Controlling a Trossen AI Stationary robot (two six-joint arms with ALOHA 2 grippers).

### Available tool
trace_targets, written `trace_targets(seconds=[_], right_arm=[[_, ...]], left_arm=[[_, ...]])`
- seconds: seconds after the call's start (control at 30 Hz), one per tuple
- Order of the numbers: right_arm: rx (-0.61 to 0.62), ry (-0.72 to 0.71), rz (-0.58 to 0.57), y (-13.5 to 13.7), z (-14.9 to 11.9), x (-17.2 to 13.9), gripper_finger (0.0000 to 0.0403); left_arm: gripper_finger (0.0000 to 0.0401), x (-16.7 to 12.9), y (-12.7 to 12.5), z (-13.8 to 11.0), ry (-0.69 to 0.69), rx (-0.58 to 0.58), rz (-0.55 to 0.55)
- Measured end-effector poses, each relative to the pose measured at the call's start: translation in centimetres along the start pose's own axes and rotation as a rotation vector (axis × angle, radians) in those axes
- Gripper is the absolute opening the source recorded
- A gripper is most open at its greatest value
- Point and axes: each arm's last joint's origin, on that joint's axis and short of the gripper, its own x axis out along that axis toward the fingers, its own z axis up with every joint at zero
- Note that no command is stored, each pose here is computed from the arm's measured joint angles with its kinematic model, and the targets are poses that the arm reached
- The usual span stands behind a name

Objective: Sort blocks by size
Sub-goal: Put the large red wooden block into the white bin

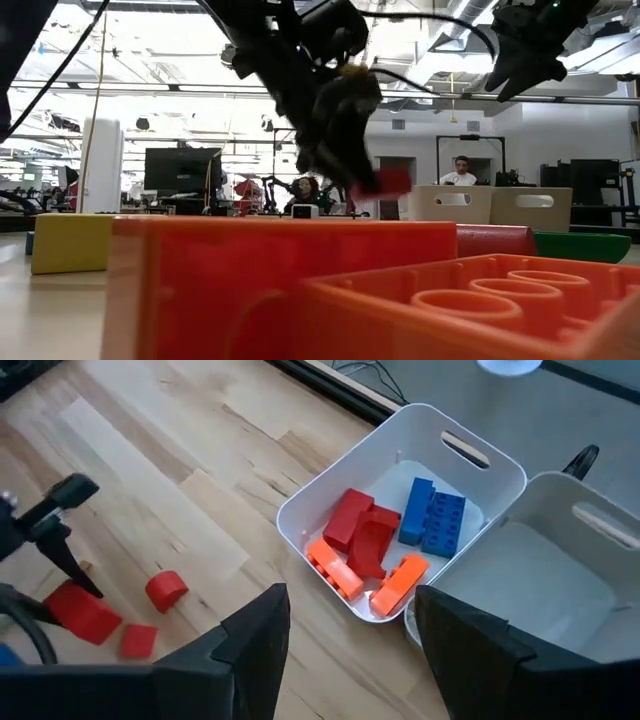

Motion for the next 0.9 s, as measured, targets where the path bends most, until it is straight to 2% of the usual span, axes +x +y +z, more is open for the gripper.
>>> trace_targets(seconds=[0.2, 0.47, 0.57, 0.73, 0.9], right_arm=[[0.06, 0.0, 0.006, 0.2, 0.0, 0.1, 0.0243], [0.116, -0.003, 0.006, 1.0, -0.2, 0.1, 0.0243], [0.13, -0.007, 0.002, 1.4, -0.3, 0.1, 0.0243], [0.165, -0.021, -0.006, 2.0, -0.6, -0.1, 0.0243], [0.191, -0.025, -0.001, 2.5, -0.9, -0.2, 0.0243]], left_arm=[[0.0128, -1.2, 5.5, 3.9, -0.219, -0.189, -0.03], [0.0128, -1.3, 10.7, 8.9, -0.349, -0.248, 0.008], [0.0128, -0.1, 12.5, 9.8, -0.355, -0.265, 0.022], [0.0128, 2.3, 14.5, 10.9, -0.368, -0.303, 0.032], [0.014, 3.9, 15.0, 11.6, -0.364, -0.295, 0.035]])
